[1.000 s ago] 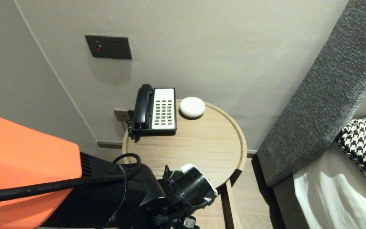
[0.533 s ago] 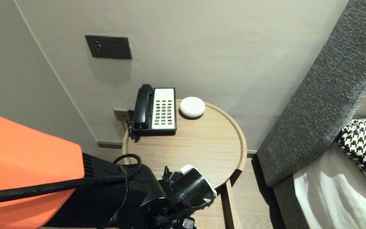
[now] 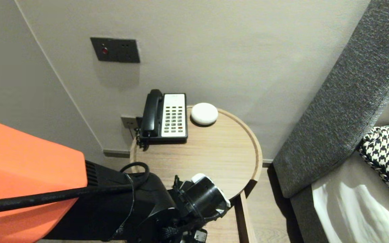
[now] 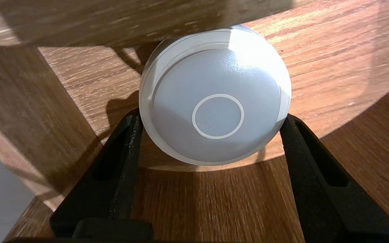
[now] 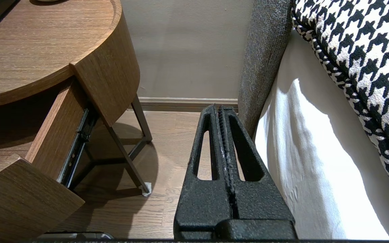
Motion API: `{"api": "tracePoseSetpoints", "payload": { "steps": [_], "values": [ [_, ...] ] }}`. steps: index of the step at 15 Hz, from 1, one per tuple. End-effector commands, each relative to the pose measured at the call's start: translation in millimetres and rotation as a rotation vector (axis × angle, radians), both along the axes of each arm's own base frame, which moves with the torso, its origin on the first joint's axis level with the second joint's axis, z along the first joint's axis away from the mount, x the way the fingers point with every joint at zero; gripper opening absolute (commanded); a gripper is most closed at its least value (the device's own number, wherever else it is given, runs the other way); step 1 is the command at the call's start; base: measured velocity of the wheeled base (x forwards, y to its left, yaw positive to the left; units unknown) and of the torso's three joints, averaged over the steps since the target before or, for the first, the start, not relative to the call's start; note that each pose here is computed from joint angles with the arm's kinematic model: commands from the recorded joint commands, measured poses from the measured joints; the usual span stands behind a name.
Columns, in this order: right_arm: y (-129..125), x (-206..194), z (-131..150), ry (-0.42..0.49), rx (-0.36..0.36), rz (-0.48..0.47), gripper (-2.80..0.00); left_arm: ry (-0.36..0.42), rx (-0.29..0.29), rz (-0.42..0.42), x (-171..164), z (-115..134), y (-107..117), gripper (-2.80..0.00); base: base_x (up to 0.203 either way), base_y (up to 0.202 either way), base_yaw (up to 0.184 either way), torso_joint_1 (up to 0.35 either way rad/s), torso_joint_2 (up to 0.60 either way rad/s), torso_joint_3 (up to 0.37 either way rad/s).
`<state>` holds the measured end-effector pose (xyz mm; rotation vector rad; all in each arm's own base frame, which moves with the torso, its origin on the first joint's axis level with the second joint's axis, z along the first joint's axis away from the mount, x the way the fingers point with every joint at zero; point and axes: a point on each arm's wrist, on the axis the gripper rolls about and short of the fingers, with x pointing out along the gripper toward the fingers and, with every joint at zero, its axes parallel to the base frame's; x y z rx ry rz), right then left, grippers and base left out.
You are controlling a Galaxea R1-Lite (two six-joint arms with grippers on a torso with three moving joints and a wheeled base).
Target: Take the remote control out of the drawer one by one and place them on the table
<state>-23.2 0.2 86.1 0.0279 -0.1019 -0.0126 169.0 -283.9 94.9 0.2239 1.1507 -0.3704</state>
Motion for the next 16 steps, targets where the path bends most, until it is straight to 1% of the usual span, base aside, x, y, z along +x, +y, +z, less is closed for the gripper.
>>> {"api": "tracePoseSetpoints", "payload": {
  "steps": [1, 4, 6, 9, 14, 16],
  "values": [
    [0, 3, -11, 0.040, 0.001, 0.000, -2.80, -0.018, -0.041, 0.002, -3, 16, 5, -2.80, 0.000, 0.000, 0.000, 0.000, 0.00, 0.000],
    [0, 3, -11, 0.040, 0.001, 0.000, -2.80, -0.012, -0.045, -0.006, -14, 38, 19, -2.80, 0.000, 0.000, 0.000, 0.000, 0.00, 0.000],
    [0, 3, -11, 0.040, 0.000, 0.000, -2.80, -0.019, -0.062, -0.017, -22, 55, 27, -2.80, 0.000, 0.000, 0.000, 0.000, 0.00, 0.000],
    [0, 3, -11, 0.040, 0.001, 0.000, -2.80, -0.020, -0.072, -0.080, -46, 80, 34, -2.80, 0.000, 0.000, 0.000, 0.000, 0.00, 0.000],
    [0, 3, -11, 0.040, 0.000, 0.000, -2.80, -0.045, -0.117, -0.082, -47, 127, 35, -2.80, 0.000, 0.000, 0.000, 0.000, 0.00, 0.000],
    [0, 3, -11, 0.040, 0.001, 0.000, -2.80, -0.048, -0.114, -0.040, -35, 146, 39, -2.80, 0.000, 0.000, 0.000, 0.000, 0.00, 0.000]
  ]
}}
